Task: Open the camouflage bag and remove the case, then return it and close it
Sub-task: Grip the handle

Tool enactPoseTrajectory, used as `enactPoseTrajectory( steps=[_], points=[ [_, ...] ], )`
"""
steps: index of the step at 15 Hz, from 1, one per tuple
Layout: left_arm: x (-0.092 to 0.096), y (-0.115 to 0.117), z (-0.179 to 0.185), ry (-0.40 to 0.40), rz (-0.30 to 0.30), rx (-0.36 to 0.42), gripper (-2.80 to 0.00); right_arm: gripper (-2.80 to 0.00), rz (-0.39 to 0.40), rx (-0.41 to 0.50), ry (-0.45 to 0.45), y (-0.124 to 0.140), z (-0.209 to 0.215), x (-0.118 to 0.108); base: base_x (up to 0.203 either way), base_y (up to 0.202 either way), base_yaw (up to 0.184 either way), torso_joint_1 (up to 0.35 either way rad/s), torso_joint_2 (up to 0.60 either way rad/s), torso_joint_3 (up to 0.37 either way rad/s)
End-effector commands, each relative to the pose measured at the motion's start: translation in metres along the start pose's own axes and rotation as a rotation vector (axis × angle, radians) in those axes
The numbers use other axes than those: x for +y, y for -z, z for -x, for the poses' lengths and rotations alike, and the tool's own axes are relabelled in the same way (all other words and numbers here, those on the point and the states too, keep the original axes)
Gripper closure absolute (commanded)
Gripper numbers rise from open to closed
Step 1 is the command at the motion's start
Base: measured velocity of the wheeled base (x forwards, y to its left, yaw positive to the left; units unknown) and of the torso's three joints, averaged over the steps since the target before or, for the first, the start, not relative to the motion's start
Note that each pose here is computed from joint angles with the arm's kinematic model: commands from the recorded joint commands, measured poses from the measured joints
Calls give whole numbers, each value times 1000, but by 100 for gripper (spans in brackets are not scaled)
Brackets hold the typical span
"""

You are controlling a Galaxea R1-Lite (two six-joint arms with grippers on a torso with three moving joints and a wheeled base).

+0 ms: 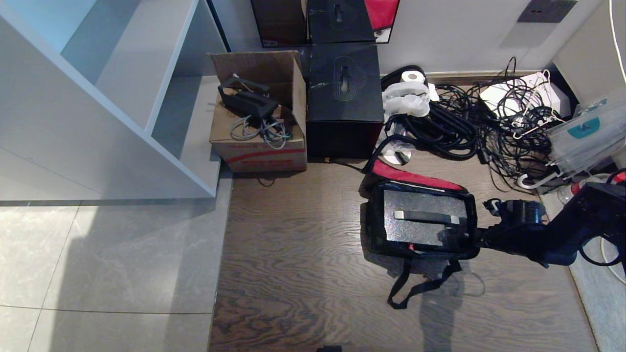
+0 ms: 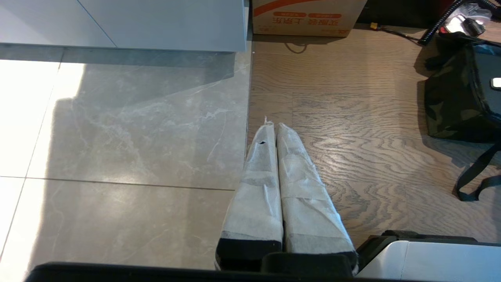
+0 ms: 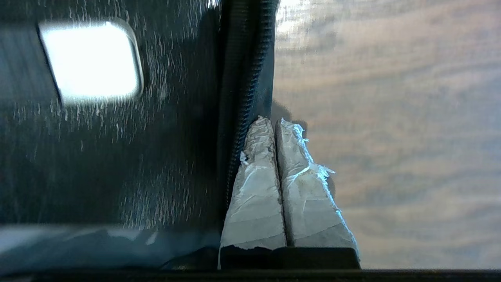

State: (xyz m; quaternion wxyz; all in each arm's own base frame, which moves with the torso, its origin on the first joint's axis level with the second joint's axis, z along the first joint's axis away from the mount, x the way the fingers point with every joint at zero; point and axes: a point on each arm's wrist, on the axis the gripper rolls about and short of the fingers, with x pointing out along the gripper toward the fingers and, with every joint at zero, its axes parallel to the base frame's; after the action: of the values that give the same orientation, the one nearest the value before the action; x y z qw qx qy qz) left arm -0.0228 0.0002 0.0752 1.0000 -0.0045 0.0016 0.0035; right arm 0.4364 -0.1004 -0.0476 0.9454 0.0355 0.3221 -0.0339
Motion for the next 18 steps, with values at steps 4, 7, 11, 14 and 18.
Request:
enactPoseTrajectory(
  steps=[4, 7, 11, 14, 18],
  points=[
    [0, 0, 0, -1, 0, 0, 0, 0, -80, 53, -63, 1, 20, 37, 0, 0, 0, 0, 0, 0],
    [0, 0, 0, -1, 0, 0, 0, 0, -150, 146, -128, -3, 44, 57, 0, 0, 0, 0, 0, 0],
    [0, 0, 0, -1, 0, 0, 0, 0, -208, 279, -230, 3, 78, 90, 0, 0, 0, 0, 0, 0],
    [0, 0, 0, -1, 0, 0, 0, 0, -175, 199, -230, -11, 77, 79, 0, 0, 0, 0, 0, 0],
    [0, 0, 0, -1, 0, 0, 0, 0, -94, 69, -117, -22, 56, 32, 0, 0, 0, 0, 0, 0]
  ],
)
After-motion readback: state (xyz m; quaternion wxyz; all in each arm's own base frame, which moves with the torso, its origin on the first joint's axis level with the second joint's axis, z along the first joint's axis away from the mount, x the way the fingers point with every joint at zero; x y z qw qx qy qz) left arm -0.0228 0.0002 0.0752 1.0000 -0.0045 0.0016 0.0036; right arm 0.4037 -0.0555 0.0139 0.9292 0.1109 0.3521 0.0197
